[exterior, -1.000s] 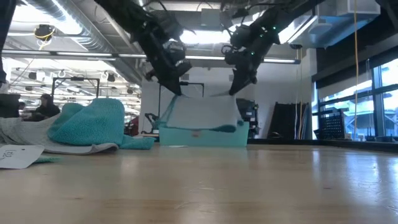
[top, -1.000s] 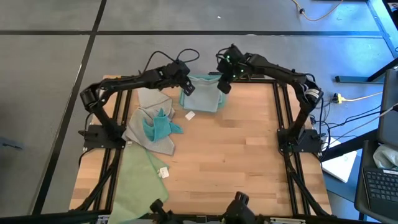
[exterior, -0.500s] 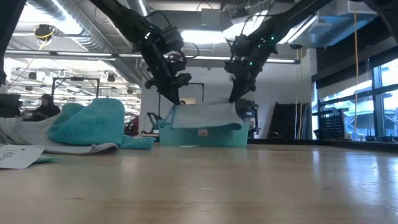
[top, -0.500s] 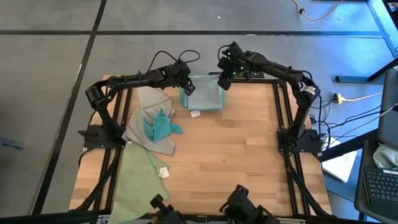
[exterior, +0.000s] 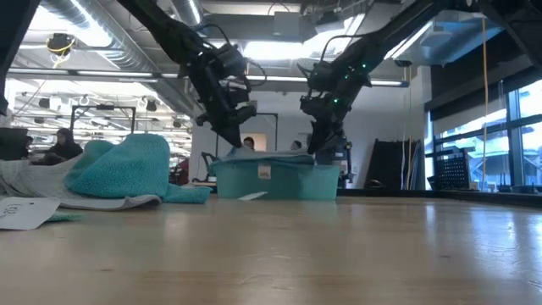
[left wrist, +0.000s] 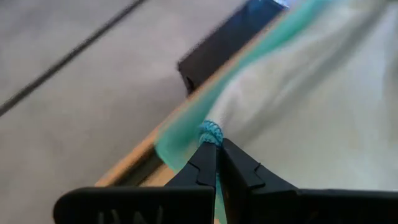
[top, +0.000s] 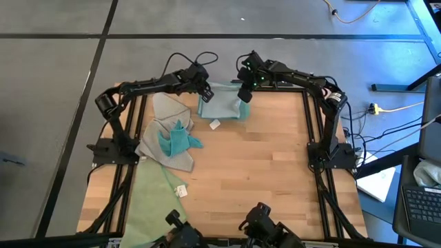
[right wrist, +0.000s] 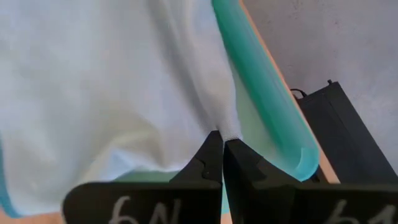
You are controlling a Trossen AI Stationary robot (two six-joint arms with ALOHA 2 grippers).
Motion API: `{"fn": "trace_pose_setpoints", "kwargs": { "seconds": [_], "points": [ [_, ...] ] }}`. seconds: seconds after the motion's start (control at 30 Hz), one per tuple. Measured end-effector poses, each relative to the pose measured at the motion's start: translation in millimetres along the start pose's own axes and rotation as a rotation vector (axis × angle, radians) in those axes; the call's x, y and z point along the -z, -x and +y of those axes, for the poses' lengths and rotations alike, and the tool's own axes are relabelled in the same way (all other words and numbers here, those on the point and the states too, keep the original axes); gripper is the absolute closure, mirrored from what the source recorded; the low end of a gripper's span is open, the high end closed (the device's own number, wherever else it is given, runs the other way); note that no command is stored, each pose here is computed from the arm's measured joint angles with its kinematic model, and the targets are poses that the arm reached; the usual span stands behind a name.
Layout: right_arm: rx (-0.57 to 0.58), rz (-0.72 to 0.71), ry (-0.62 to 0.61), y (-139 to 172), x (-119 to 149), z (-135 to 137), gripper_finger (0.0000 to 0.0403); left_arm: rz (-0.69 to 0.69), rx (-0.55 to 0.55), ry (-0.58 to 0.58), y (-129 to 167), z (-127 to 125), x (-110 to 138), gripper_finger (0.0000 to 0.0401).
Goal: Fold microfiber towels
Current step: Put the folded light blue towel into the bin
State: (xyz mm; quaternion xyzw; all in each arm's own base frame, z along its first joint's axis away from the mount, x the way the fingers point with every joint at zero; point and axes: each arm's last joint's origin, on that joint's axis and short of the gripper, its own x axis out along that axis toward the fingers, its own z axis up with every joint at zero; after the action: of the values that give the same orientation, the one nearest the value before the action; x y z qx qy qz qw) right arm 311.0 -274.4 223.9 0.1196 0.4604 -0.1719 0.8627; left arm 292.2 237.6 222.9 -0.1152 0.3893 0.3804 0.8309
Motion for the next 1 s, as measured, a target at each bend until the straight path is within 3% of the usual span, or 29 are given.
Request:
{"fn": "trace_pose_setpoints", "kwargs": {
  "seconds": [0.3,0.67,0.83,0.93,1.0],
  "points": [
    [0.058,-0.023,0.005,1,-2,-5,0.0389,0.024,-0.01,-0.026,-9,-5,4,0.0347],
    [0.119,-0.084,0.044,1,-9,-8,0.0296,0.031,-0.032,-0.012,-10,3,5,0.0318],
    [0.218,-0.05,0.056,2,-8,-11,0.0266,0.046,-0.063,-0.015,-9,4,6,0.0317],
    [0.161,-0.042,-0.005,3,-5,-11,0.0258,0.045,-0.029,0.015,-9,3,6,0.0317],
    [-0.008,-0.076,-0.072,5,-6,-6,0.0257,0.049,0.062,0.074,-8,0,6,0.0317]
  ]
}}
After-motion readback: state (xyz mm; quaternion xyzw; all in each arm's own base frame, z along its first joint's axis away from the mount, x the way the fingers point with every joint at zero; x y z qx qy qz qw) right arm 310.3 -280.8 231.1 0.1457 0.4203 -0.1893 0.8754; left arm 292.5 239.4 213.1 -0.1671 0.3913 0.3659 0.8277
